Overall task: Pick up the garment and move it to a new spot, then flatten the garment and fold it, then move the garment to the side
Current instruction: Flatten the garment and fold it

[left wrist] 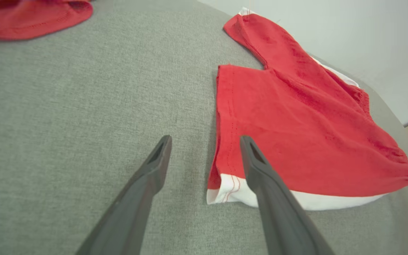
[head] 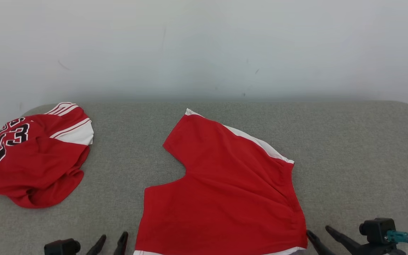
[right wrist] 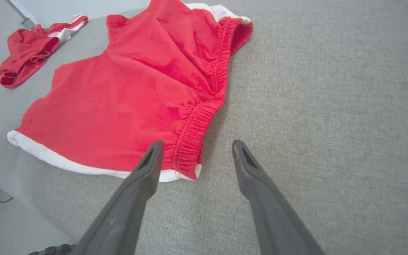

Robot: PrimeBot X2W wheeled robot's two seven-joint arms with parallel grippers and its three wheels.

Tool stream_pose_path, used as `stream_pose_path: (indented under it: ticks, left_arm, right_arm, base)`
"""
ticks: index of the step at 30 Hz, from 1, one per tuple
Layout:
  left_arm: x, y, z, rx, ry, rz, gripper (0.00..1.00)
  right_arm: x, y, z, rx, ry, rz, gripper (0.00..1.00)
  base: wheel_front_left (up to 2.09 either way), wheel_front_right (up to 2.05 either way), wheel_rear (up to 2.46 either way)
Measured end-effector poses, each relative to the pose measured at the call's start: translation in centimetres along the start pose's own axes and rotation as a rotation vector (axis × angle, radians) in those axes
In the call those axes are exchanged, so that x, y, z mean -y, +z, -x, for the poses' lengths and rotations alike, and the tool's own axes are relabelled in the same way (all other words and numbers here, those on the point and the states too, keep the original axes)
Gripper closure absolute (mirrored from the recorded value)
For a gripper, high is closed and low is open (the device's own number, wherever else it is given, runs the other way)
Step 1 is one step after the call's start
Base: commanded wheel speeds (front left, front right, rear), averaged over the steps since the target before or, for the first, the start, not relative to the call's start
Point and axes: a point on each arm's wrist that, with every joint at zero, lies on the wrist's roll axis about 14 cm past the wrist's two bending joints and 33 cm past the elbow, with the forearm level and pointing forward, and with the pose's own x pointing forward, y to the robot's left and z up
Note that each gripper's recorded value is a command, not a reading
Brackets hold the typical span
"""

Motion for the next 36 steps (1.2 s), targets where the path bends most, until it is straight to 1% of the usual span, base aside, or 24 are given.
stream_pose_path:
  ticks: [4,6,8,9,11,14,18,21,23,26,29,31,36]
  left_arm:
    - [0.1,3.0,-0.2,0.123,0.014,0.000,0.00]
    - [0.1,3.6,-0.3,0.145,0.019,-0.027,0.00]
    - [-0.2,3.9,-0.3,0.153,0.028,-0.089,0.00]
    - [-0.3,4.3,-0.3,0.166,0.032,-0.088,0.00]
    - [-0.5,5.0,-0.5,0.191,0.045,-0.084,0.00]
    - [-0.9,6.0,-0.6,0.227,0.065,-0.095,0.00]
    - [-1.6,5.9,-0.3,0.233,0.090,-0.098,0.00]
    - [-3.1,4.9,0.3,0.214,0.138,-0.134,0.00]
    - [-3.7,4.3,0.6,0.206,0.164,-0.149,0.00]
    - [-3.4,3.8,0.6,0.204,0.168,-0.148,0.00]
    - [-3.2,3.5,0.6,0.208,0.176,-0.149,0.00]
    - [-3.3,3.9,0.8,0.225,0.188,-0.147,0.00]
    - [-3.0,4.3,0.9,0.250,0.195,-0.153,0.00]
  right_arm:
    - [-0.1,2.5,0.0,0.099,-0.007,-0.007,0.00]
    - [0.1,3.5,0.1,0.146,-0.027,-0.005,0.00]
    - [0.9,4.9,0.4,0.212,-0.074,0.003,0.00]
    - [1.5,5.7,0.6,0.251,-0.102,0.001,0.00]
    - [2.6,6.9,1.0,0.293,-0.147,0.032,0.00]
    - [2.9,7.6,1.4,0.327,-0.169,0.048,0.00]
    - [3.1,7.4,1.8,0.335,-0.184,0.081,0.00]
    - [3.7,8.0,2.5,0.366,-0.212,0.089,0.00]
    - [4.2,7.6,3.3,0.370,-0.233,0.082,0.00]
    - [4.7,5.9,4.0,0.338,-0.261,0.094,0.00]
    - [5.2,4.9,4.3,0.325,-0.292,0.095,0.00]
    - [5.6,5.3,4.7,0.348,-0.316,0.104,0.00]
    - [5.2,6.5,4.9,0.400,-0.326,0.124,0.00]
  base:
    - [0.00,0.00,0.00]
    - [0.00,0.00,0.00]
    - [0.00,0.00,0.00]
    - [0.00,0.00,0.00]
    - [0.00,0.00,0.00]
    - [0.00,0.00,0.00]
    - [0.00,0.00,0.00]
    - [0.00,0.00,0.00]
    - [0.00,0.00,0.00]
    - [0.00,0.00,0.00]
    - [0.00,0.00,0.00]
    - [0.00,0.00,0.00]
    - [0.00,0.00,0.00]
